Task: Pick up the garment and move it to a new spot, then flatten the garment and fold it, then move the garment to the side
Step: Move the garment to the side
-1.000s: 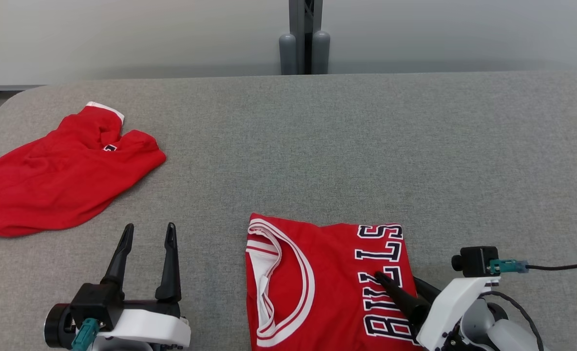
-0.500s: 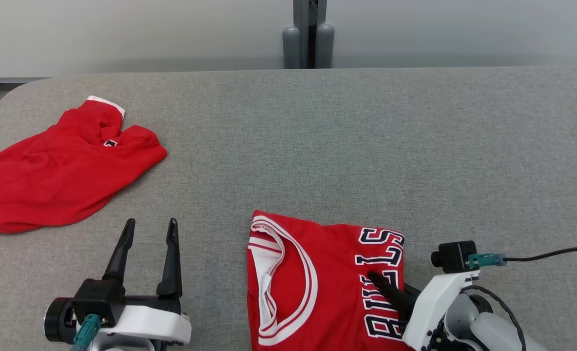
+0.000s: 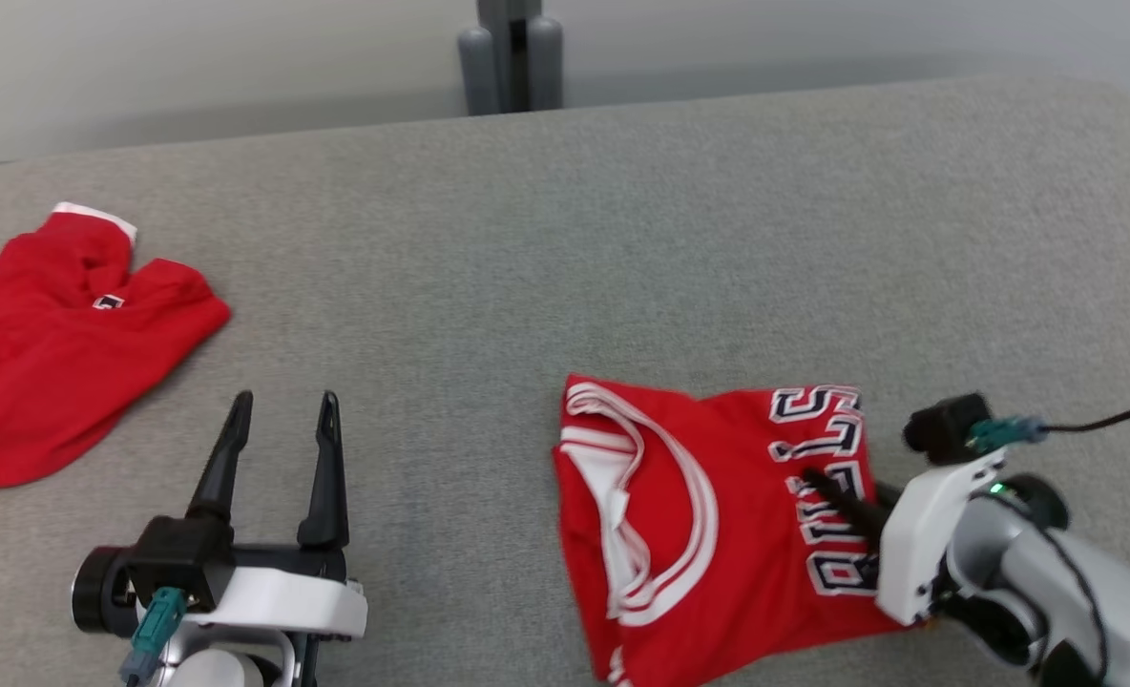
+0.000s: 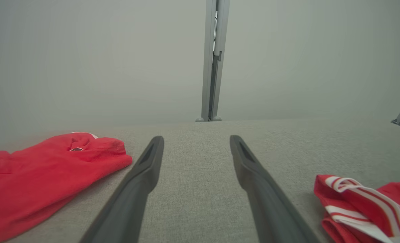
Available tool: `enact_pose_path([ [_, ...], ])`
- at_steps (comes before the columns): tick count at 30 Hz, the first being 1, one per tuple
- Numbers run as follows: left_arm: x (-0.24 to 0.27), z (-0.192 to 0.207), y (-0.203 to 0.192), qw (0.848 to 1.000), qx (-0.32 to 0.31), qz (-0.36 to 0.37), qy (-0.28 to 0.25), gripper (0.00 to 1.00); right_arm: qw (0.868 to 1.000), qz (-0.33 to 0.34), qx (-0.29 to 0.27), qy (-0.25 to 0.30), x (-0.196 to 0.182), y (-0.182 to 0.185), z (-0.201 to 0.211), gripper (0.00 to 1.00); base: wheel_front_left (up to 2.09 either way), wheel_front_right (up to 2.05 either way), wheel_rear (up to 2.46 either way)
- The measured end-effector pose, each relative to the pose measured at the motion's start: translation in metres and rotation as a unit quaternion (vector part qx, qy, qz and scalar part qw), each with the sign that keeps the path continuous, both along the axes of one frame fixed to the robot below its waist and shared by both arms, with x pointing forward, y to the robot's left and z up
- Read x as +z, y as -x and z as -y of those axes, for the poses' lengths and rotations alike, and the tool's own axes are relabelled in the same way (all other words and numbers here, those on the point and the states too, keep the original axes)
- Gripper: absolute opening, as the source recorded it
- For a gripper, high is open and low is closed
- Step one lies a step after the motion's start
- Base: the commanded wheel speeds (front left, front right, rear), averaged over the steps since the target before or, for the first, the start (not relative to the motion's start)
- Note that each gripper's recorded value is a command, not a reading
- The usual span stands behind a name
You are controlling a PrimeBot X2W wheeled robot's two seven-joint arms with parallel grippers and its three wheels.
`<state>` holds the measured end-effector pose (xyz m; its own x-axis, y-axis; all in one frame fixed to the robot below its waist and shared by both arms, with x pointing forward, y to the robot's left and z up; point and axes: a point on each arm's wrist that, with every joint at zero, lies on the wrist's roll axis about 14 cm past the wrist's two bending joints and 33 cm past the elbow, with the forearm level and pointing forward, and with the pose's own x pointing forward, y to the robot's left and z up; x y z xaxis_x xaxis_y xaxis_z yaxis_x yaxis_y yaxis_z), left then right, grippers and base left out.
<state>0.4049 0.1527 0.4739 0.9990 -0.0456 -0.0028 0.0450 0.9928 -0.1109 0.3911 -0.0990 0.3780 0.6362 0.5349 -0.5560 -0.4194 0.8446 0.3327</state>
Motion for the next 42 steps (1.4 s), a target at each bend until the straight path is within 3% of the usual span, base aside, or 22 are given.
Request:
enact_pose_path([
  [9,-0.013,0.039,-0.049,0.998,-0.058,0.005,0.009,1.0,0.989,0.045,-0.059,0.128,0.006,-0.051,0.122,0.0,0.0,0.0,0.0],
  [16,-0.041,0.06,-0.074,0.996,-0.092,-0.012,0.009,1.0,0.961,0.07,-0.134,0.233,0.015,-0.085,0.222,0.0,0.0,0.0,0.0],
  [27,-0.071,0.063,-0.089,0.995,-0.098,-0.032,0.016,1.0,0.918,0.051,-0.132,0.371,0.005,-0.113,0.285,0.0,0.0,0.0,0.0],
  [39,-0.076,0.051,-0.091,0.996,-0.081,-0.036,0.015,1.0,0.895,0.037,-0.152,0.417,0.001,-0.131,0.309,0.0,0.0,0.0,0.0],
  [40,-0.077,0.051,-0.091,0.996,-0.08,-0.036,0.015,1.0,0.895,0.035,-0.157,0.416,-0.001,-0.13,0.31,0.07,0.0,0.0,0.0],
  [41,-0.077,0.05,-0.091,0.996,-0.079,-0.036,0.015,1.0,0.895,0.038,-0.161,0.414,-0.001,-0.132,0.31,0.58,0.0,0.0,0.0],
  [42,-0.078,0.05,-0.091,0.996,-0.079,-0.037,0.015,1.0,0.895,0.044,-0.162,0.414,0.0,-0.134,0.31,1.0,0.0,0.0,0.0],
])
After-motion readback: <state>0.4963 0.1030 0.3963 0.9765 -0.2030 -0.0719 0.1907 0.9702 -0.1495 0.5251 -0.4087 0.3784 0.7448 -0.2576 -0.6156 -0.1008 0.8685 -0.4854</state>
